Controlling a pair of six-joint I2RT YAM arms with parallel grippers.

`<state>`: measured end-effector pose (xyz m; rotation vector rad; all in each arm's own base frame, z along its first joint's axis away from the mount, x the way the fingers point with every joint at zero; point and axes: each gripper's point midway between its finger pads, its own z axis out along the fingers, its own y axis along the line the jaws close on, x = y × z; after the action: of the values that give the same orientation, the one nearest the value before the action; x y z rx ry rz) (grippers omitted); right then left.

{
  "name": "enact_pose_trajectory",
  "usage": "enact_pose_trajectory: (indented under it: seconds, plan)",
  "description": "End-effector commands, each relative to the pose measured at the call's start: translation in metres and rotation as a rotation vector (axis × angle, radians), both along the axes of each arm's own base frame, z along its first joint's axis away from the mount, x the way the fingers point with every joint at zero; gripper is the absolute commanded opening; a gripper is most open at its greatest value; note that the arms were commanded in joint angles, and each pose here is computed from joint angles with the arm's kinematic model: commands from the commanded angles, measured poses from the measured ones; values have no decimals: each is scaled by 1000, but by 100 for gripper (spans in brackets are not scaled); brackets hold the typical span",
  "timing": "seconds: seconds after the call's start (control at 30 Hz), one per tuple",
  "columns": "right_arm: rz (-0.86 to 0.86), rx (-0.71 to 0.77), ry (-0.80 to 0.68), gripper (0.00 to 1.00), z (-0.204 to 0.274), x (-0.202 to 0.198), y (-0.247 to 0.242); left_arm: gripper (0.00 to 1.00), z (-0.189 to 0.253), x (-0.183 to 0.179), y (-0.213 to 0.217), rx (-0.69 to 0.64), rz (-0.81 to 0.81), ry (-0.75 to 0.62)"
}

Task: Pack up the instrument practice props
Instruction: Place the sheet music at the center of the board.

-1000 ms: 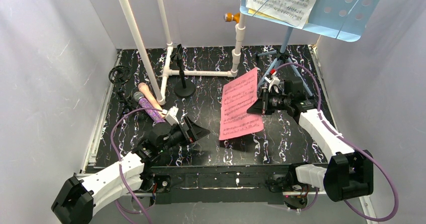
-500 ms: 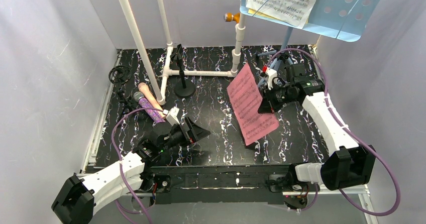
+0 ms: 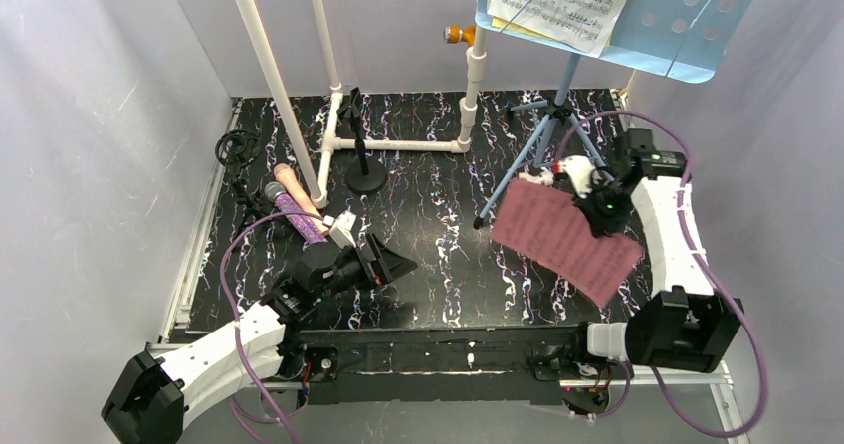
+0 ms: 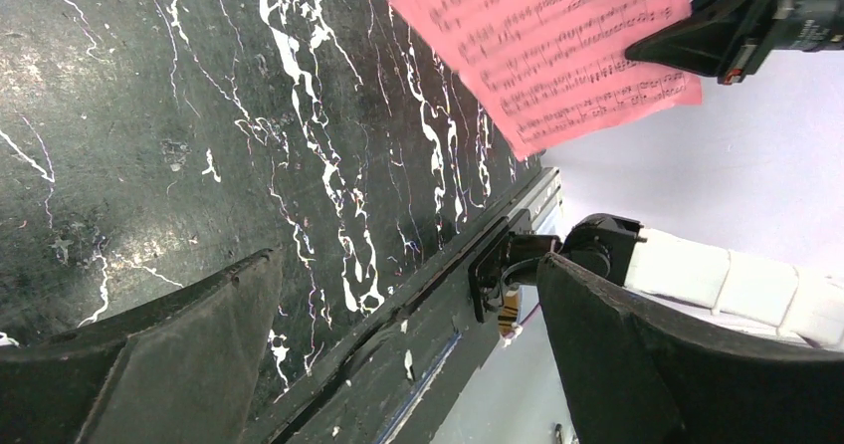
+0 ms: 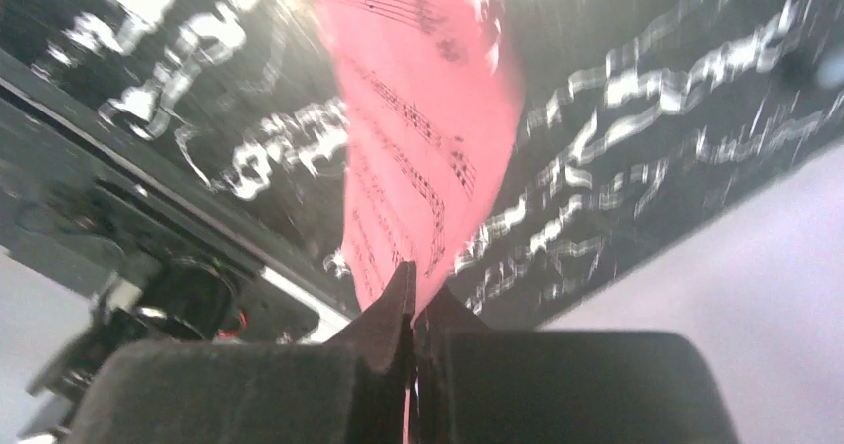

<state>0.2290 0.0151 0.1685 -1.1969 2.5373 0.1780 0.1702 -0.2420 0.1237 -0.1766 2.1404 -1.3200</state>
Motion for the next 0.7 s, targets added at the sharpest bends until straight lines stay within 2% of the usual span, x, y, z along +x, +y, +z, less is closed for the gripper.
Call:
enact_pose_trajectory:
  seconds: [0.0, 0.1, 0.2, 0.43, 0.67]
  plan:
    - [64, -185, 209, 1, -23, -36, -80, 100, 0, -4, 0, 12, -32, -29]
    - [46, -218, 292, 1, -39, -44, -115, 100, -1, -5, 0, 16, -32, -34]
    - [16, -267, 299, 1, -57, -37, -137, 100, -1, -4, 1, 20, -31, -38]
    - [-14, -338, 157, 1, -87, 12, -161, 100, 6, -5, -4, 11, -55, -43]
    - [-17, -324, 22, 4, -107, 46, -162, 100, 8, -5, -3, 7, -53, -48]
